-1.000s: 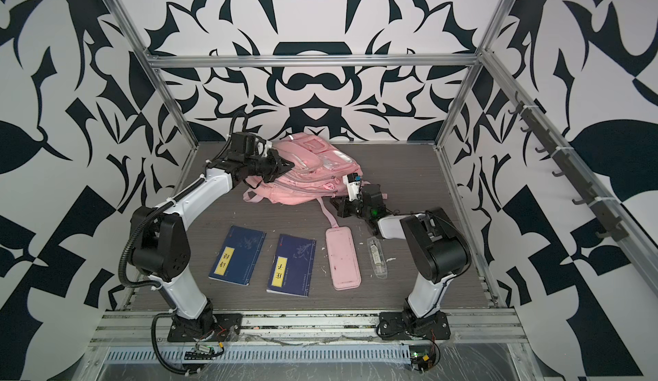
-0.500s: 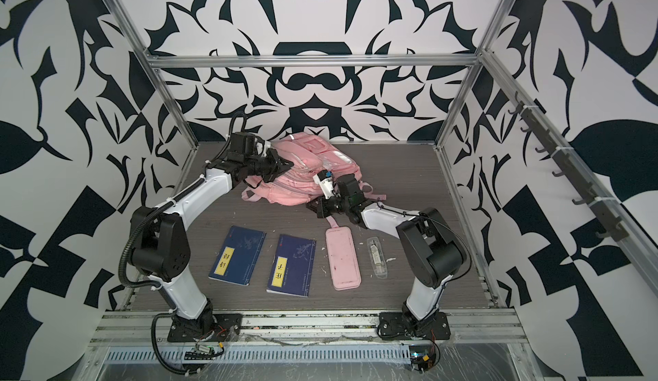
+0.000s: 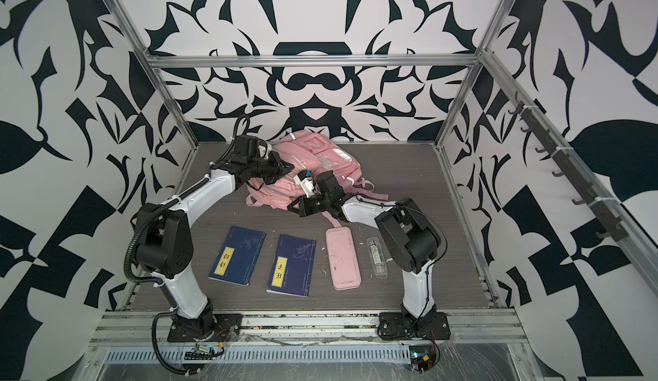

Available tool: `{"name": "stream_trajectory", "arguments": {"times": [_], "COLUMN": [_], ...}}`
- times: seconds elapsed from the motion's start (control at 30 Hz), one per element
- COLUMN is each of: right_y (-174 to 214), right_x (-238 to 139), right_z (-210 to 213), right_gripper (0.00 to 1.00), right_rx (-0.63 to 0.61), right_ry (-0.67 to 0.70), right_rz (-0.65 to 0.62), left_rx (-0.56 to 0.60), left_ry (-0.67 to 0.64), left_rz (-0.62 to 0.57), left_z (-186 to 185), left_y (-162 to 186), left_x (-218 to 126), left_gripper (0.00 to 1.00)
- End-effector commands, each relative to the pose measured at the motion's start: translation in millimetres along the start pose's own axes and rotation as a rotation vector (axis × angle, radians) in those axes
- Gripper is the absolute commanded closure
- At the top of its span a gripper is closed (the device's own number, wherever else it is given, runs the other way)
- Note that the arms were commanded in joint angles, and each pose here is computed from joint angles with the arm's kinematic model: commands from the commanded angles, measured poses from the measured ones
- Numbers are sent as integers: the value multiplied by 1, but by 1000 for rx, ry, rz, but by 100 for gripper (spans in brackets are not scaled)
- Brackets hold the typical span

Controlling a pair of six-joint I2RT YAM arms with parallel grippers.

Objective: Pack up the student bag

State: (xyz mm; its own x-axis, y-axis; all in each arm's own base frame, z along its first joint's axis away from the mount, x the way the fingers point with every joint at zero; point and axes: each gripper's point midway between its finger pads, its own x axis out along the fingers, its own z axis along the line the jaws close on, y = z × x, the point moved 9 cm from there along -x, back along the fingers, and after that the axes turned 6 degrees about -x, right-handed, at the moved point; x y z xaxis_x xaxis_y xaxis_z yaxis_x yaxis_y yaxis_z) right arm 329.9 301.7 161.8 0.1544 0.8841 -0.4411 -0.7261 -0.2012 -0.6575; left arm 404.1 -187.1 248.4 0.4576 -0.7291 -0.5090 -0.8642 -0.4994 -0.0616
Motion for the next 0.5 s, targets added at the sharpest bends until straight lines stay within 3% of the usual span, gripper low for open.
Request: {"name": "stream_trajectory", "arguments": {"times": [0.0, 0.13, 0.23, 0.47], "right_y": [-5, 9, 17, 21], "right_x": [-22, -50, -71, -105], "right_z": [3, -8, -16, -26], "right_gripper": [100, 100, 100, 100], "right_rx": [21, 62, 85, 108], "right_ry": [8, 49, 90, 159], "right_rz": [-31, -35, -26, 14], "left_rx": [115, 209, 275, 373], "left_ry": [0, -134, -227, -391], "left_rz": [-35, -50, -73, -20], "left_z": [-10, -10, -6, 8], "left_y": [-2, -2, -3, -18], "left_x": [-4, -16, -23, -9], "left_gripper": [86, 58, 46, 43]}}
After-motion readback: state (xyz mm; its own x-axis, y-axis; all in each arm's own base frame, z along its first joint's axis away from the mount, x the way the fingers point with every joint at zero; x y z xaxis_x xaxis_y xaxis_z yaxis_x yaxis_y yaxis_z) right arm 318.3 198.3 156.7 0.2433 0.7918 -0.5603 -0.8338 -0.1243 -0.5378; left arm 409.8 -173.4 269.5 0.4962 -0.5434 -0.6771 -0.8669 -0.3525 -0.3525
